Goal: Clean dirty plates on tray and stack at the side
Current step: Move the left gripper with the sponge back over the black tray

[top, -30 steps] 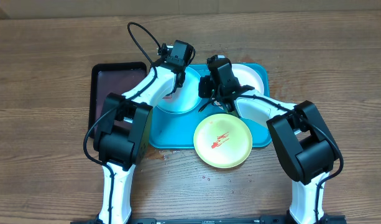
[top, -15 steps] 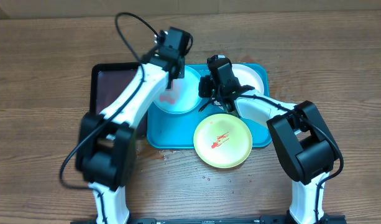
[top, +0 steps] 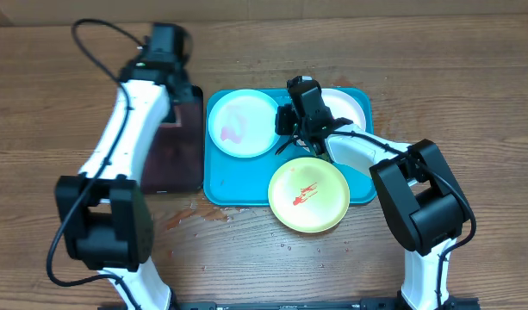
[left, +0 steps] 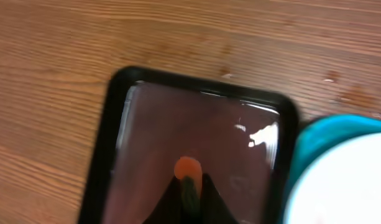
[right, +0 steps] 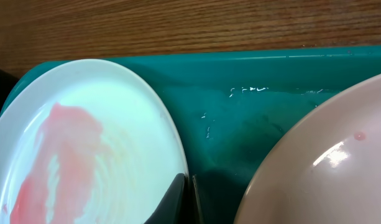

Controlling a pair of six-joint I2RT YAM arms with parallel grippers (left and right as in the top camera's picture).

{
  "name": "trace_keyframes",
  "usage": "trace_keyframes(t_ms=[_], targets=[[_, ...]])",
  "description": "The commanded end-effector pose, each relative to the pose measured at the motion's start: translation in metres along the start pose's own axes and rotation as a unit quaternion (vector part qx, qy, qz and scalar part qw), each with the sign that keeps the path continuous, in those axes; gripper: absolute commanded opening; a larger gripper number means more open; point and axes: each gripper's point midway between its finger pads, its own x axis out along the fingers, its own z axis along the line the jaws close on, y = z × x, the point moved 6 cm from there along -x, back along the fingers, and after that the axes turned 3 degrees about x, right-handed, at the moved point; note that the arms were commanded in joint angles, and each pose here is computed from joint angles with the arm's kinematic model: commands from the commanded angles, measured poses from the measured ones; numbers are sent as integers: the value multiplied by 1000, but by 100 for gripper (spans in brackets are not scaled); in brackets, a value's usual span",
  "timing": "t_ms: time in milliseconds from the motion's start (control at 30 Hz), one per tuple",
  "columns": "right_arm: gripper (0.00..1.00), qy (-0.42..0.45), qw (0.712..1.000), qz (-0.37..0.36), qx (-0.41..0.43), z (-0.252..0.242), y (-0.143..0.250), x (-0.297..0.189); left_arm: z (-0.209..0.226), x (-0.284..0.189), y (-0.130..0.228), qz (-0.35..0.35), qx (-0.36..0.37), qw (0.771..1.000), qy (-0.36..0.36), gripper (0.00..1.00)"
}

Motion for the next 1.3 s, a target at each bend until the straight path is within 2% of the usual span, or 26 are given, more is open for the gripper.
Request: trace_keyframes(t_ms=[0,300,433,467,500,600,667,767,833,1067,1133,1267], targets=[[4,-7,1000,-23,1,6,-16,-4,8,19,16,32,27,997,58,4],[4,-7,1000,-23,1,6,-16,-4,8,62,69,71,16,995,69,4],[4,-6,1000,-21,1,6,-15,-4,7,69,79,74,15,995,69,7],[4,-5,1000,-20,1,6,-15,-4,8,70,79,73,13,995,68,13],[4,-5,1000,-19,1,6,-14,-4,9,70,78,72,12,995,68,29],[4,-4,1000,-18,2,5,-14,-4,8,70,76,65,11,995,69,61],[4,-5,1000,-18,1,6,-14,-4,8,69,74,62,11,996,69,76],[4,-7,1000,-22,0,7,-17,-7,10,61,65,51,9,996,69,87],[4,-9,1000,-26,-8,9,-20,-10,11,52,58,42,7,997,70,90],[4,-14,999,-36,-14,14,-28,-21,12,0,26,-23,5,996,83,95],[4,-12,999,-32,-14,13,-26,-21,9,-16,21,-43,7,995,89,100],[4,-3,1000,-15,-14,10,-20,-21,3,-41,15,-74,14,992,101,100]])
